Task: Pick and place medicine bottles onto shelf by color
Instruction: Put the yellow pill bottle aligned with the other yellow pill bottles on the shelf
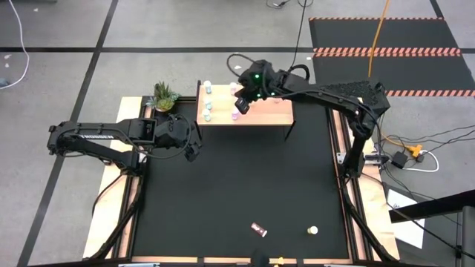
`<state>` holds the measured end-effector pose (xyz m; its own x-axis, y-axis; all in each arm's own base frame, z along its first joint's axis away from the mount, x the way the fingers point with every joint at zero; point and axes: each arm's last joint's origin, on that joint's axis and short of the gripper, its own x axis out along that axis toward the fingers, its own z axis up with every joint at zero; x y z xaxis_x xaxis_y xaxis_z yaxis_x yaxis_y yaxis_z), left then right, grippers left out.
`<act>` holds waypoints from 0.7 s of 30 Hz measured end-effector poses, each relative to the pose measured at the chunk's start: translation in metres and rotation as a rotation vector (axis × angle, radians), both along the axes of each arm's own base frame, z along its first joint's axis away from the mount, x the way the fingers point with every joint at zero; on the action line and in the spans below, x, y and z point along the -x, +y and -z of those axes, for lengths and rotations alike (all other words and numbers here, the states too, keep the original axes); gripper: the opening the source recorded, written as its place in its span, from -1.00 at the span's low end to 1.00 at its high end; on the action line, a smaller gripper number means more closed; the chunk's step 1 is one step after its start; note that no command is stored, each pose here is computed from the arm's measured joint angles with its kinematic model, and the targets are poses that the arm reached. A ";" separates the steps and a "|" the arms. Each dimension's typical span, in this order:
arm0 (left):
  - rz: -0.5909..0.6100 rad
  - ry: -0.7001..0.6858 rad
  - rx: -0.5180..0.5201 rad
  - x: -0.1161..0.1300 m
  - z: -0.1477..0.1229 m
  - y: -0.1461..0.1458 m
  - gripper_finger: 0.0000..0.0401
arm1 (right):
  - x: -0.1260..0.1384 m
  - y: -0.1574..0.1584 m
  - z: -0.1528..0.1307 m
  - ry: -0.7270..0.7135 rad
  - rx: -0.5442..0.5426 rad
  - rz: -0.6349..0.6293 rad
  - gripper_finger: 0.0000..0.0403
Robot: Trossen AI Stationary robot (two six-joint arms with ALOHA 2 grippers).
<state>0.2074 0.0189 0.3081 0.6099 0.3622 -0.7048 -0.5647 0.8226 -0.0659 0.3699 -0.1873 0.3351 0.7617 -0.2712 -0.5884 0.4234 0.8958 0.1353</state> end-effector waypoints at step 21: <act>0.117 -0.031 0.024 -0.010 -0.001 -0.015 0.95 | 0.089 0.095 -0.112 -0.070 0.192 -0.264 -0.28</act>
<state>0.2175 0.0040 0.3088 0.6684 0.2706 -0.6929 -0.4625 0.8807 -0.1021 0.2811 -0.0928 0.4473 0.8575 -0.1600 -0.4890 0.1688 0.9853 -0.0263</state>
